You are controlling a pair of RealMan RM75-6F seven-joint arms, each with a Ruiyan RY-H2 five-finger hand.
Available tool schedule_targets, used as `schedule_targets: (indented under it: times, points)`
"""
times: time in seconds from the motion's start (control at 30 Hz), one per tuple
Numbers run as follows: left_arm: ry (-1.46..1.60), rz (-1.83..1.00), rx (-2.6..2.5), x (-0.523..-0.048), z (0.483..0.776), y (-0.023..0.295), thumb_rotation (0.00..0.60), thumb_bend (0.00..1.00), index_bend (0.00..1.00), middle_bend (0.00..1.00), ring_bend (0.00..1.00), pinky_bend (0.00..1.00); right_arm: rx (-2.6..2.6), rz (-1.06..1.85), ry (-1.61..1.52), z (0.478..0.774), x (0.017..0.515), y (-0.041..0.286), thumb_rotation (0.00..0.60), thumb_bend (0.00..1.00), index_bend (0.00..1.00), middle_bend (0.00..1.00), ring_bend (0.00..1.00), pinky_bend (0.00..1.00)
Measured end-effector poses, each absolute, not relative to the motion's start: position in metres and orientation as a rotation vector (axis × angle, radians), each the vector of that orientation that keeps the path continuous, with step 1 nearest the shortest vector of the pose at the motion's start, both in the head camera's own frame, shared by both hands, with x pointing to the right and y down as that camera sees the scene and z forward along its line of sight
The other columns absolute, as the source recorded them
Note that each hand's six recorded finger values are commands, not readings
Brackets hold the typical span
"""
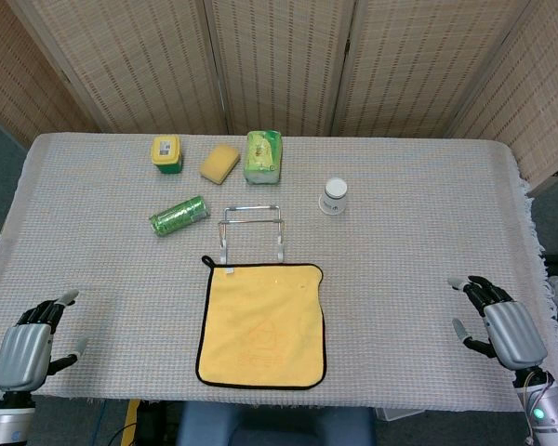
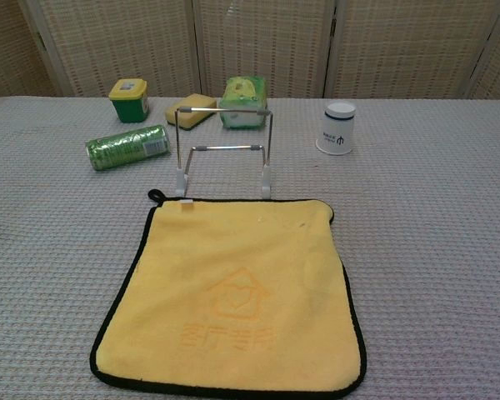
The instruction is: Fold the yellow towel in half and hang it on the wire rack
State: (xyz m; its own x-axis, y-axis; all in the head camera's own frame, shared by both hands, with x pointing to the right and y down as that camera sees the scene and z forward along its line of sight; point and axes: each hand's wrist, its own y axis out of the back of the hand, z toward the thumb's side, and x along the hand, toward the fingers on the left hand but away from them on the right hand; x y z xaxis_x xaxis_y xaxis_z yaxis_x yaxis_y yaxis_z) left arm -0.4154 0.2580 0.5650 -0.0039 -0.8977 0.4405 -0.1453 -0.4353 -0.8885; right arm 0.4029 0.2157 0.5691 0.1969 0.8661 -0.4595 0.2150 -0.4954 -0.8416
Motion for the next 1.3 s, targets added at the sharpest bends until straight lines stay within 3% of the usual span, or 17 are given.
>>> schedule_targets:
  times: [0.47, 0.6, 0.7, 0.77, 0.97, 1.3]
  points:
    - [1.088, -1.432, -1.666, -0.415, 0.566, 0.258, 0.6, 0.32, 0.26, 0.31, 0.27, 0.33, -1.836, 1.297, -1.007, 0.563, 0.399, 0.212, 0.6, 0.42, 0.19, 0.28, 0.2, 0.25]
    - [1.03, -1.394, -1.727, -0.41, 0.569, 0.26, 0.6, 0.32, 0.28, 0.32, 0.31, 0.33, -1.838, 1.286, -0.994, 0.561, 0.397, 0.21, 0.6, 0.42, 0.19, 0.28, 0.2, 0.25]
    - [0.984, -1.35, -1.774, -0.404, 0.57, 0.26, 0.6, 0.32, 0.31, 0.42, 0.43, 0.41, -1.842, 1.276, -0.981, 0.56, 0.394, 0.208, 0.6, 0.42, 0.19, 0.29, 0.2, 0.25]
    - [0.954, -1.317, -1.803, -0.399, 0.571, 0.261, 0.6, 0.32, 0.34, 0.48, 0.5, 0.52, -1.847, 1.27, -0.973, 0.56, 0.392, 0.207, 0.6, 0.42, 0.19, 0.29, 0.21, 0.25]
    - [0.813, -1.197, -1.894, -0.378, 0.578, 0.266, 0.6, 0.32, 0.38, 0.58, 0.59, 0.75, -1.866, 1.264, -0.945, 0.563, 0.386, 0.206, 0.6, 0.42, 0.19, 0.29, 0.21, 0.25]
    - [0.505, -1.064, -2.065, -0.336, 0.604, 0.278, 0.6, 0.32, 0.38, 0.69, 0.71, 0.89, -1.895, 1.261, -0.922, 0.568, 0.38, 0.209, 0.6, 0.42, 0.19, 0.29, 0.21, 0.26]
